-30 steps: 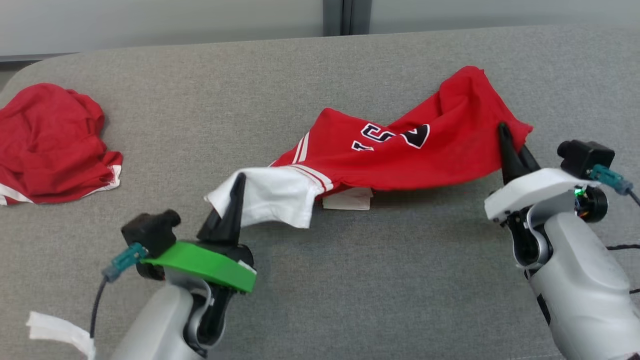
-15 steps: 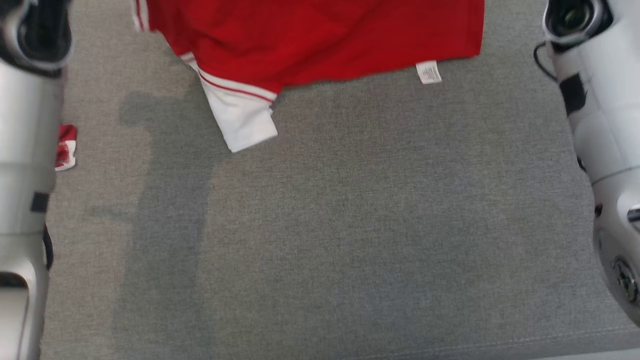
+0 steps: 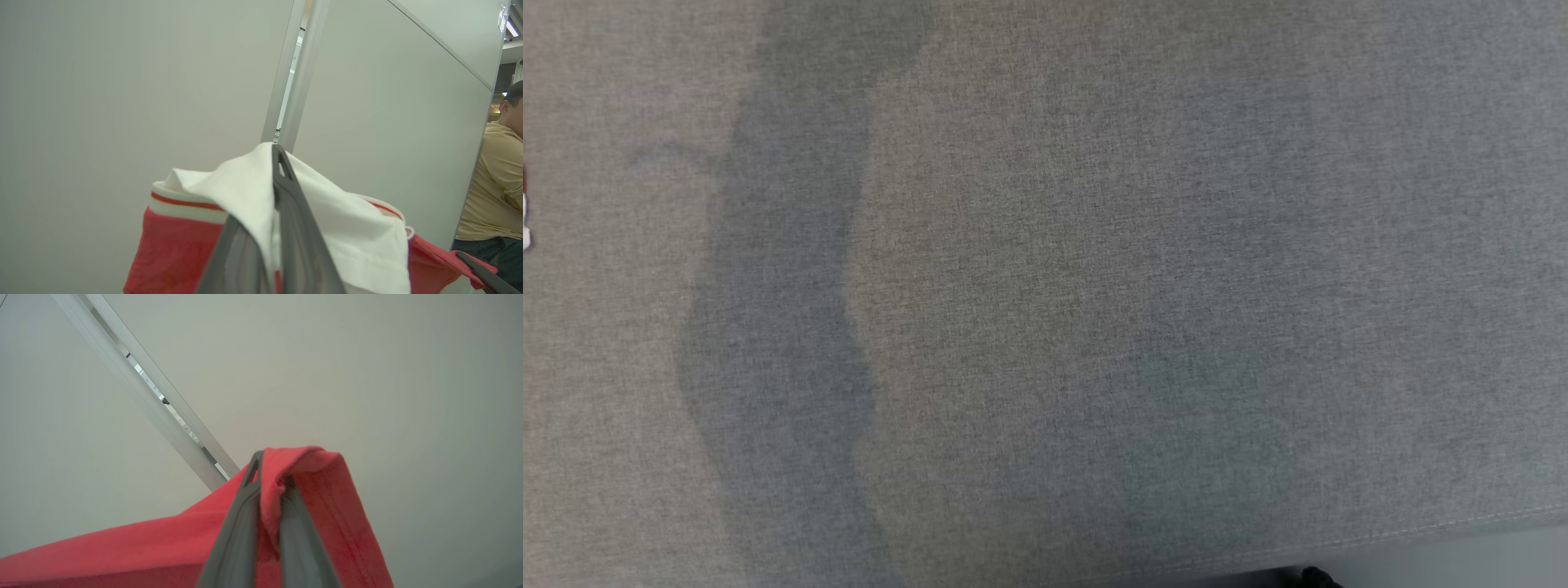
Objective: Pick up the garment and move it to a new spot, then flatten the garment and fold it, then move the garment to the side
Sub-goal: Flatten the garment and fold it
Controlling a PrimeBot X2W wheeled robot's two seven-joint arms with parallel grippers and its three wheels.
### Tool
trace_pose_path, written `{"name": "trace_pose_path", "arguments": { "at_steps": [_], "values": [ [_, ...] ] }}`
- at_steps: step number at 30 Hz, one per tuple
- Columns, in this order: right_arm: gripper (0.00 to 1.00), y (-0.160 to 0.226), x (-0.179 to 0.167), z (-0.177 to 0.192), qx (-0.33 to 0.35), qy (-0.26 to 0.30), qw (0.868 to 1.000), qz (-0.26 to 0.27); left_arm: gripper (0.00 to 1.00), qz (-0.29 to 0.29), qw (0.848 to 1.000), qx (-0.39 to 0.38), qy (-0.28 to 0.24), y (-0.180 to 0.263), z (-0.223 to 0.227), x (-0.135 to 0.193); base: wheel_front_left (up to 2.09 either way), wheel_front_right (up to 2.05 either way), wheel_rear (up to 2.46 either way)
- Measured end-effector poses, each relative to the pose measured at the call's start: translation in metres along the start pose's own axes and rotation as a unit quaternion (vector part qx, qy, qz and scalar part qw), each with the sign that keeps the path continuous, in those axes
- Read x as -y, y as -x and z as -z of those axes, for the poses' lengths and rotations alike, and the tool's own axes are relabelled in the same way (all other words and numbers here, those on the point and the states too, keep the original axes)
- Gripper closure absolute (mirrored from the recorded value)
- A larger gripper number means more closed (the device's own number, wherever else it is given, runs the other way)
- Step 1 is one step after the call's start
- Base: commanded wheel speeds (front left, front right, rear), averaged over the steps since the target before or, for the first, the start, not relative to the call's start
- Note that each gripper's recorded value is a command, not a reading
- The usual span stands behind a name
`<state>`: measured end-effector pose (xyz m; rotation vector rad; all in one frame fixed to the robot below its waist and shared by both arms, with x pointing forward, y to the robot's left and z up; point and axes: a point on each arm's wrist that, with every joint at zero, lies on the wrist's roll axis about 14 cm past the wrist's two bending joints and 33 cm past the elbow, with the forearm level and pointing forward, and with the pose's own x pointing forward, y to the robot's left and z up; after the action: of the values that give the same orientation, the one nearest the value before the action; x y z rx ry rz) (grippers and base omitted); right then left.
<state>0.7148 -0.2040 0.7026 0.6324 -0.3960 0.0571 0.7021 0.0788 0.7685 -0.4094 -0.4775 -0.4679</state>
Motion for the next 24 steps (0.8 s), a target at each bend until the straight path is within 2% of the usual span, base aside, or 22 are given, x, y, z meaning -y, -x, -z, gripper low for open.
{"name": "trace_pose_path", "arguments": {
  "at_steps": [4,9,15,24],
  "values": [
    [1.00,0.004,0.006,0.022,-0.021,0.012,1.000,-0.002,1.00,-0.001,1.000,-0.013,0.008,0.004,0.021,-0.005,0.00,0.00,0.00],
    [1.00,0.041,0.033,0.069,-0.077,0.018,0.997,0.018,1.00,-0.022,0.997,-0.061,0.031,0.044,0.074,-0.020,0.00,0.00,0.00],
    [1.00,0.115,0.063,0.117,-0.144,0.002,0.989,0.047,1.00,-0.068,0.986,-0.133,0.078,0.126,0.134,-0.034,0.00,0.00,0.00],
    [1.00,0.235,0.087,0.150,-0.222,-0.038,0.970,0.092,1.00,-0.158,0.965,-0.171,0.124,0.258,0.157,-0.038,0.00,0.00,0.00]
  ]
}}
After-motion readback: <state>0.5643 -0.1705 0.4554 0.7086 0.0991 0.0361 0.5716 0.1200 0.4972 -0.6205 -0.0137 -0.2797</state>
